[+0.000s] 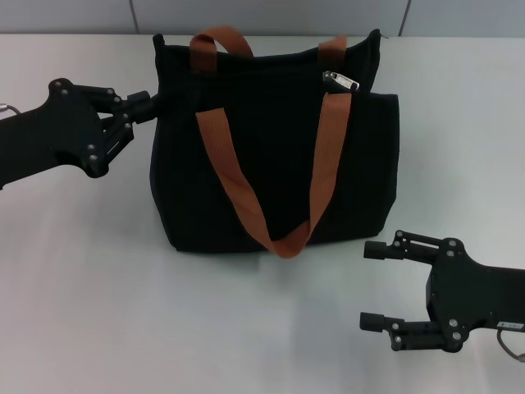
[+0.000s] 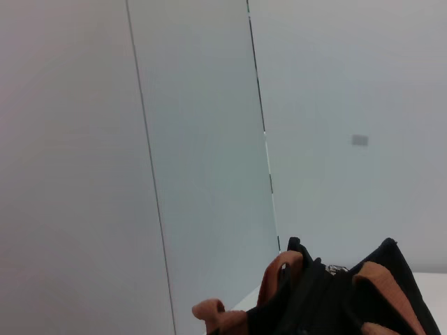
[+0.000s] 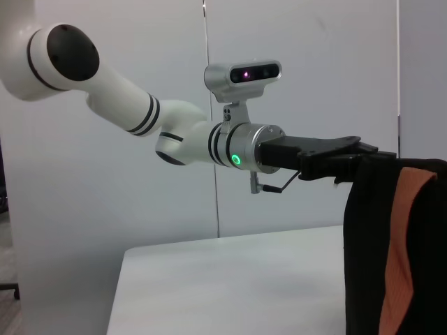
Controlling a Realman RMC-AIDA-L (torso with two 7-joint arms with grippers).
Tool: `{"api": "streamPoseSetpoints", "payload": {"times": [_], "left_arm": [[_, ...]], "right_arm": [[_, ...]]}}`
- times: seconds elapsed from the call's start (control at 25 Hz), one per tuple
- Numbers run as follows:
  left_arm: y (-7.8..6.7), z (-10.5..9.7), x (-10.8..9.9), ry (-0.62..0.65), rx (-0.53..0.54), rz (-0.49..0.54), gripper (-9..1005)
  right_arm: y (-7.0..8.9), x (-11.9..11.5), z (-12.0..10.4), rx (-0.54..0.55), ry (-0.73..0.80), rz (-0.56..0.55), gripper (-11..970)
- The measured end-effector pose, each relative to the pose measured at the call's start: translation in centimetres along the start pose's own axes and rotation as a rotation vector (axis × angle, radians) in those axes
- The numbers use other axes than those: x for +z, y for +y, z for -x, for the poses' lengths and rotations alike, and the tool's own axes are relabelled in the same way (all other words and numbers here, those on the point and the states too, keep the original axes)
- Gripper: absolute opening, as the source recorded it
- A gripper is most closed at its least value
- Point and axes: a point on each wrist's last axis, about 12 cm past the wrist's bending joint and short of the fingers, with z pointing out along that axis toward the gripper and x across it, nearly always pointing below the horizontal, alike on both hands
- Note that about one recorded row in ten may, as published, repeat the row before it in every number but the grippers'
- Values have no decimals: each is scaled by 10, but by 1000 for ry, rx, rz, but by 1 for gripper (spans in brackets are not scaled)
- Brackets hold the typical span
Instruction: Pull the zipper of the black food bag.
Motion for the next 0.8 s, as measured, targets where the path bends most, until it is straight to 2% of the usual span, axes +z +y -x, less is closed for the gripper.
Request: {"api": "streamPoseSetpoints", "payload": {"times": [0.2,0.48,0.64,0.72,0.8], "left_arm": [[1,1,0,10,-50,-12,88],[3,5,-4,11,-80,-25,223],[8,13,-11,-16,-124,-40,300],[10,21,-15,-47,-153,-65,535],[10,23,-16,-54,-162,-79,637]], "right_arm": [[0,0,0,3,-4,-4,818],[-1,0,1,3,-1,-1,818],[-1,1,1,2,0,0,818],[-2,2,0,8,2,-1,818],[-2,3,-1,9,5,-1,818]]}}
